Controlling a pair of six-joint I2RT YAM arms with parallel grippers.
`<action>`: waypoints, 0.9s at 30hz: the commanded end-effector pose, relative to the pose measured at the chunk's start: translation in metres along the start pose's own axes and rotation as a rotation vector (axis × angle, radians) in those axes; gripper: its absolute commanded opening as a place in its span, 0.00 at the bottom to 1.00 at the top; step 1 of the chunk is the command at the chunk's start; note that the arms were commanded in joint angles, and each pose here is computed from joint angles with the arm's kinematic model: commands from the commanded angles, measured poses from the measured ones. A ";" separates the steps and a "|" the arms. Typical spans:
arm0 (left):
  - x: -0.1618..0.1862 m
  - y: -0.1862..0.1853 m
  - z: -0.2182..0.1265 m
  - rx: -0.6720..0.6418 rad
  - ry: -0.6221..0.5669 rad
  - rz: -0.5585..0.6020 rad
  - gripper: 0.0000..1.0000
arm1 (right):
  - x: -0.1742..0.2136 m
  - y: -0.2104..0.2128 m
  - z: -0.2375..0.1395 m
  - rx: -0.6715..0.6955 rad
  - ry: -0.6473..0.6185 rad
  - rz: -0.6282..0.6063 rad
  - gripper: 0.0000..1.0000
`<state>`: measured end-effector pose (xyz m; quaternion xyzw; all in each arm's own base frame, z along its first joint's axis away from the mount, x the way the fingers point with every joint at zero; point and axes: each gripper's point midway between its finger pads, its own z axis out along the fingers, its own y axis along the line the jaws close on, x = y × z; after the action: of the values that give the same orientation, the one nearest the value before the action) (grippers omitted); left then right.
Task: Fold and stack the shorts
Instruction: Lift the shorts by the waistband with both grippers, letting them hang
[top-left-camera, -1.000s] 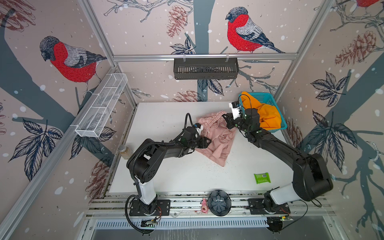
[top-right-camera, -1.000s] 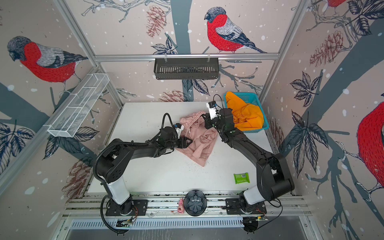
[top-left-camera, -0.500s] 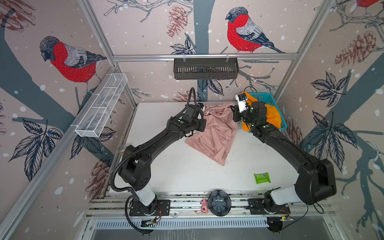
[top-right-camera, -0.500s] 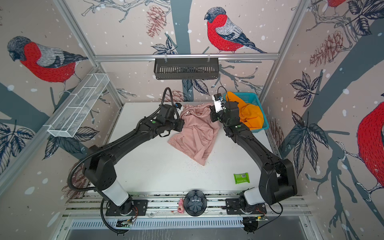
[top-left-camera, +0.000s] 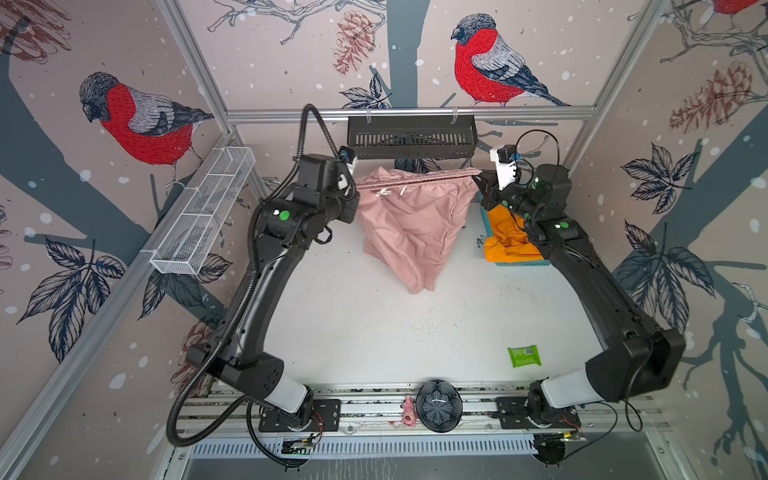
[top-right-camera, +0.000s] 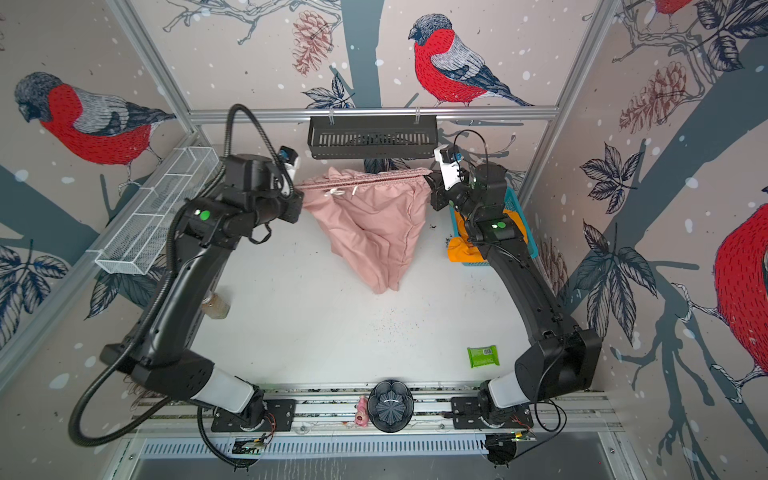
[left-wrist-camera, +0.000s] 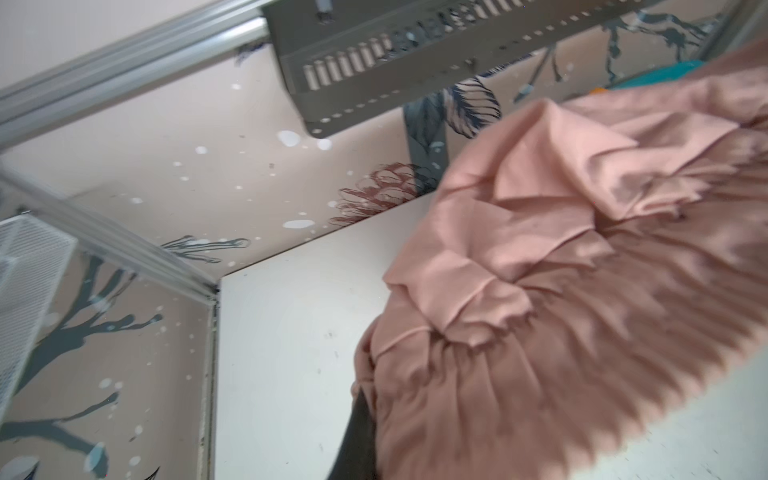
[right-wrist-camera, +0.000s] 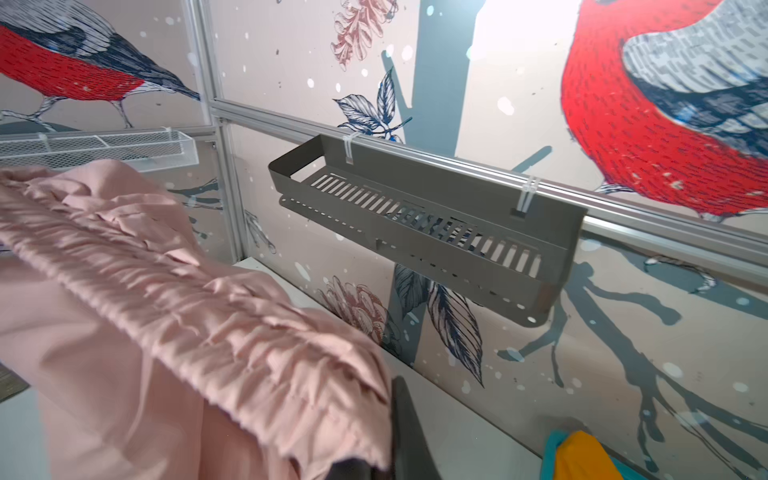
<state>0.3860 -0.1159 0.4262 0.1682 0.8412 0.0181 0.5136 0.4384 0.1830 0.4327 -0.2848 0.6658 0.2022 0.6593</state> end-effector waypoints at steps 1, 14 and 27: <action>-0.011 0.031 -0.023 -0.085 -0.109 -0.026 0.00 | -0.008 -0.005 -0.007 0.021 0.028 0.012 0.00; 0.028 0.000 -0.062 0.094 -0.090 0.000 0.00 | -0.054 0.051 -0.072 -0.040 -0.070 -0.015 0.00; 0.004 -0.002 -0.151 0.189 -0.162 -0.086 0.00 | -0.112 0.116 -0.149 -0.182 -0.155 -0.015 0.00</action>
<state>0.2622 -0.1157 0.5096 0.2234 0.7679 -0.1206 0.5882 0.2472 0.1966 0.5363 -0.3602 0.5785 0.2897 0.6721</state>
